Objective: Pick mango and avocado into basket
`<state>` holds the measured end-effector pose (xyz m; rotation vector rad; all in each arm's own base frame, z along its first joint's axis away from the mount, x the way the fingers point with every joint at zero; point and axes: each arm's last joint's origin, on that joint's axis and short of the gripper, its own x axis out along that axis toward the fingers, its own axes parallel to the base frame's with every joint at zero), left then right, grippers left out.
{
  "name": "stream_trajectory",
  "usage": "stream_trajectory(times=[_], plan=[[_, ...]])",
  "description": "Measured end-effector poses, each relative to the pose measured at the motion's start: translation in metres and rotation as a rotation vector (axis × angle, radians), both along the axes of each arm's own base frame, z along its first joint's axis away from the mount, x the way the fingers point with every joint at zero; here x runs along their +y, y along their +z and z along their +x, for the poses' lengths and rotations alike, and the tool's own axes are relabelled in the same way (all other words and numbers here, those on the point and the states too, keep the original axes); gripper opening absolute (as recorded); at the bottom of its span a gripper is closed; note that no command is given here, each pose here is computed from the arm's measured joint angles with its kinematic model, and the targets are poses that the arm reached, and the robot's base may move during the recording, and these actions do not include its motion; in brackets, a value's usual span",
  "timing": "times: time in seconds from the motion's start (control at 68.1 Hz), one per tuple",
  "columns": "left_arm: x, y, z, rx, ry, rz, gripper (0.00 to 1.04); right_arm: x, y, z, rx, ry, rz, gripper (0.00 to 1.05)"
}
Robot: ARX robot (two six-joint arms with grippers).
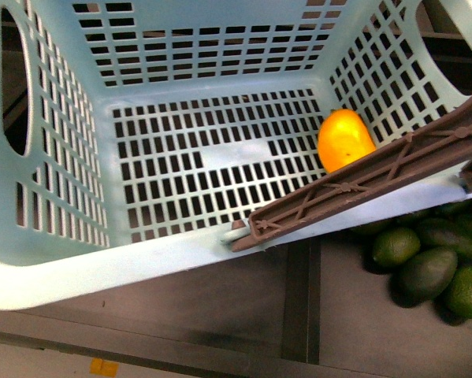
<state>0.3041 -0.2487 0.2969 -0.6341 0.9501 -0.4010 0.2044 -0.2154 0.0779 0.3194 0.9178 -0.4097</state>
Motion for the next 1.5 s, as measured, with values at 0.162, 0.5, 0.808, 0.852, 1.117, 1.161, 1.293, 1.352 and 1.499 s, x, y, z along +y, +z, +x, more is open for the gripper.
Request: stream_trajectory(times=[0.162, 0.5, 0.808, 0.852, 1.117, 1.161, 1.293, 1.352, 1.499], plan=[[-0.001, 0.000, -0.001, 0.009, -0.013, -0.010, 0.14, -0.009, -0.029, 0.006, 0.024, -0.149, 0.124, 0.96], [-0.001, 0.000, 0.000, 0.002, -0.002, -0.002, 0.14, -0.008, -0.076, 0.013, 0.078, -0.338, 0.252, 0.96], [-0.001, 0.000, -0.001, 0.006, -0.011, -0.008, 0.14, 0.002, -0.085, 0.043, 0.060, -0.342, 0.284, 0.96], [-0.001, 0.000, -0.001, 0.006, -0.011, -0.008, 0.14, 0.004, -0.086, 0.047, 0.060, -0.337, 0.287, 0.96], [-0.001, 0.000, 0.000, 0.003, -0.005, -0.004, 0.14, 0.018, -0.094, 0.065, 0.074, -0.319, 0.300, 0.96], [-0.001, 0.000, 0.000, 0.003, -0.005, -0.003, 0.14, 0.021, -0.097, 0.066, 0.077, -0.314, 0.302, 0.96], [-0.001, 0.000, -0.001, 0.004, -0.007, -0.004, 0.14, 0.027, -0.103, 0.068, 0.083, -0.311, 0.309, 0.96], [-0.001, 0.000, -0.001, 0.005, -0.009, -0.006, 0.14, 0.030, -0.107, 0.069, 0.087, -0.307, 0.312, 0.96], [-0.001, 0.000, -0.001, 0.005, -0.009, -0.006, 0.14, 0.036, -0.112, 0.072, 0.099, -0.306, 0.315, 0.96]])
